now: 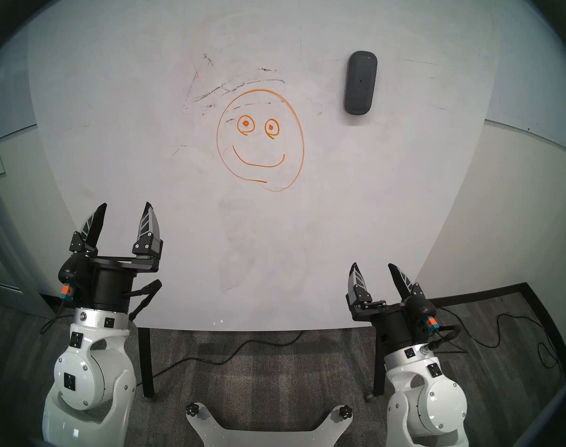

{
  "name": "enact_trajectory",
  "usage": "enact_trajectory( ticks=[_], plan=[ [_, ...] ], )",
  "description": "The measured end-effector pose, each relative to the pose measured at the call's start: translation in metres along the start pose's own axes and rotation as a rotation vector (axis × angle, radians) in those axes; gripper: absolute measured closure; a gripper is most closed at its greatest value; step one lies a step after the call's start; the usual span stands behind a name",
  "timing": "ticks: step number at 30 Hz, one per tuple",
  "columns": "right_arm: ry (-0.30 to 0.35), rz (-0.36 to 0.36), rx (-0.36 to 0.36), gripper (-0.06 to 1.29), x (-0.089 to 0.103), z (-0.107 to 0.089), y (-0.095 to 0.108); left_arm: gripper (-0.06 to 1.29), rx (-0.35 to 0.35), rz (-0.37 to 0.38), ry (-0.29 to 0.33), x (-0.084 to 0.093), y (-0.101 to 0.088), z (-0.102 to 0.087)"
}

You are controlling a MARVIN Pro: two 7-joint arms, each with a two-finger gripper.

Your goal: Erase all marks on the whiteboard with the eraser

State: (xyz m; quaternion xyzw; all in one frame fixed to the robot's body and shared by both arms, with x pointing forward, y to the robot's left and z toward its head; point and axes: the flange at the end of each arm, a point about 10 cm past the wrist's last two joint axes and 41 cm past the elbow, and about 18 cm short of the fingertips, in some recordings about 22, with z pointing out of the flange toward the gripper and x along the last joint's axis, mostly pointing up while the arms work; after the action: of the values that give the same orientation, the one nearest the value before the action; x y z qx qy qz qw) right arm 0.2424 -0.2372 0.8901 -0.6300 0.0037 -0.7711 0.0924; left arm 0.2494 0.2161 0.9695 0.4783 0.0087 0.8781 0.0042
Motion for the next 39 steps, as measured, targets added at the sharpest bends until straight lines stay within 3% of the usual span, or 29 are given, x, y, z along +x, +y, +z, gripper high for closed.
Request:
enact_trajectory(
  ticks=[39],
  plan=[
    [-0.001,0.0,0.0,-0.02,-0.0004,-0.0005,0.0,-0.02,0.0,0.0,-0.001,-0.0002,0.0,-0.0001]
  ],
)
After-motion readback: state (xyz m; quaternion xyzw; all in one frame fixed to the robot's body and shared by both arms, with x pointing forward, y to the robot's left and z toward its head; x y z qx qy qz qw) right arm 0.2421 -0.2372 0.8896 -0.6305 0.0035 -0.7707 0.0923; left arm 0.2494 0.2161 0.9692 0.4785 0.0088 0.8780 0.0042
